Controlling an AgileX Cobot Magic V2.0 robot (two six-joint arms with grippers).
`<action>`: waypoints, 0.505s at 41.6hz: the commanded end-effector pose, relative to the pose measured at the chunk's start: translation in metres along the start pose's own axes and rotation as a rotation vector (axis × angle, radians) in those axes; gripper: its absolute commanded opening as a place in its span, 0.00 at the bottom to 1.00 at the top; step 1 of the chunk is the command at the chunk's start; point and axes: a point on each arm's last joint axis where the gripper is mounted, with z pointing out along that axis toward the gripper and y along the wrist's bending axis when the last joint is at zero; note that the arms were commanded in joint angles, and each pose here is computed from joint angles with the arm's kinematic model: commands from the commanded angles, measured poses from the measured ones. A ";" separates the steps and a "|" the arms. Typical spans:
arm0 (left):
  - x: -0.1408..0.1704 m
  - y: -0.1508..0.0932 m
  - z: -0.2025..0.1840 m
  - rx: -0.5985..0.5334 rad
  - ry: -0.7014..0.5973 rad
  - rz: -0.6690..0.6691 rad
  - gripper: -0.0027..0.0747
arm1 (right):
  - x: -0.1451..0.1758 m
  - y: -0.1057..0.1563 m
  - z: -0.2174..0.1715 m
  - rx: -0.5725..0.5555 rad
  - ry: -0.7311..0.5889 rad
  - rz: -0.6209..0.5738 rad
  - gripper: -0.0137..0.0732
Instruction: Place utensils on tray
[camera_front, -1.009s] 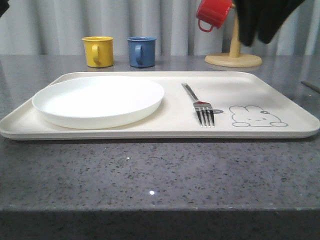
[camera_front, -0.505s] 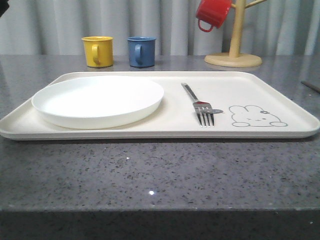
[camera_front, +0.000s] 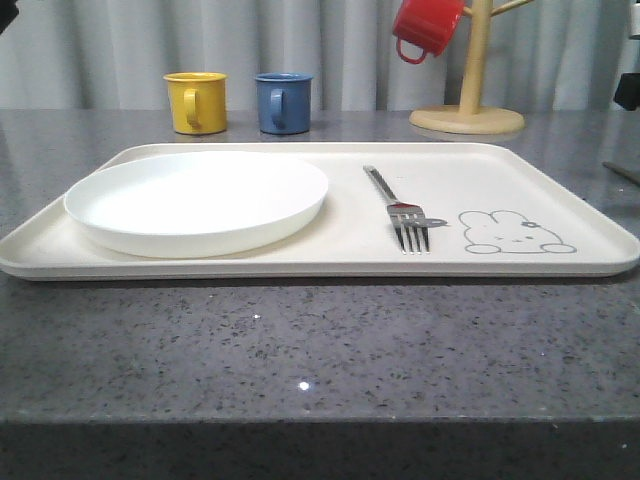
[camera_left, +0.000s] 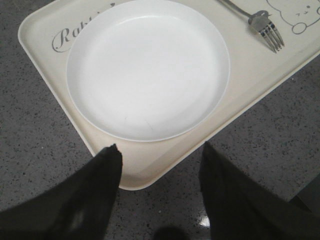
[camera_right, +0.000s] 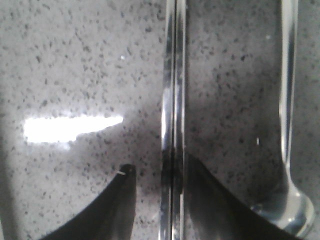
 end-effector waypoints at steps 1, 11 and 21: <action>-0.012 0.000 -0.008 -0.004 -0.102 -0.004 0.51 | -0.007 -0.001 -0.014 -0.006 -0.079 -0.005 0.49; -0.012 0.000 -0.008 -0.004 -0.102 -0.004 0.51 | -0.007 -0.002 -0.005 -0.004 -0.044 -0.004 0.44; -0.012 0.000 -0.008 -0.004 -0.102 -0.004 0.51 | -0.007 -0.002 -0.006 -0.004 -0.040 -0.004 0.17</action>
